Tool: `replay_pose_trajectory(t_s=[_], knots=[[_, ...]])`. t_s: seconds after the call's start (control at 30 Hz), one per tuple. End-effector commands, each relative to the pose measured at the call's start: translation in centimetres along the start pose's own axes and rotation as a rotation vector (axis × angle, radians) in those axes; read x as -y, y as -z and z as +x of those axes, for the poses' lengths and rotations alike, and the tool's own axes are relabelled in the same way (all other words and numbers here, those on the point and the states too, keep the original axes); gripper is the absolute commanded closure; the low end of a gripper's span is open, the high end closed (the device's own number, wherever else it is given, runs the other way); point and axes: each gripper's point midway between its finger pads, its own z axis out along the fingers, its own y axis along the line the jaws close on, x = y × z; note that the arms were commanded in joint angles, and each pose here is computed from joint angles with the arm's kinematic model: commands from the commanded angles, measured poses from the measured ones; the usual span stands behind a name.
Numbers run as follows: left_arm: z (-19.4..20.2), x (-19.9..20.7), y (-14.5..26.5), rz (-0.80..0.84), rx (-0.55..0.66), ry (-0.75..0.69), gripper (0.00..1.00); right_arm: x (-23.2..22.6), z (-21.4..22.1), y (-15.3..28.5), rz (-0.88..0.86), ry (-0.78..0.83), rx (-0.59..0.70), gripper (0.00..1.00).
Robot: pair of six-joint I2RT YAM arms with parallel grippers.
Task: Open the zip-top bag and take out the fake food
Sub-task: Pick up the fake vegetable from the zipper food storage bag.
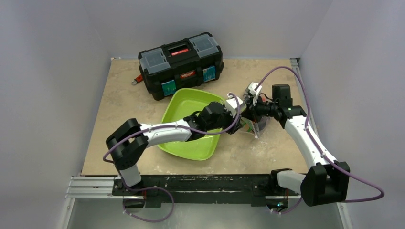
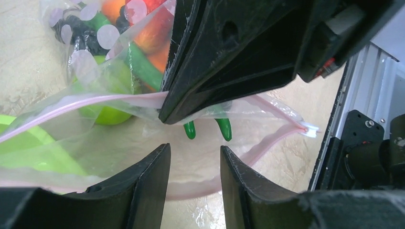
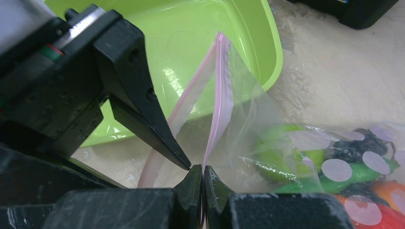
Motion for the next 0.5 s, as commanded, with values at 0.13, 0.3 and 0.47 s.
replay_pose_trajectory(t_s=[0.13, 0.3, 0.47], knots=[[-3.1, 0.7, -2.6, 0.022, 0.090, -0.008, 0.58, 0.8, -1.9, 0.6, 0.034, 0.026, 0.045, 1.00], [-1.7, 0.3, -3.8, 0.011, 0.063, 0.014, 0.55, 0.8, -2.2, 0.8, 0.031, 0.020, 0.057, 1.00], [-0.3, -0.1, -4.9, 0.001, 0.039, 0.036, 0.52, 0.6, -2.6, 1.1, 0.017, 0.007, 0.075, 1.00]])
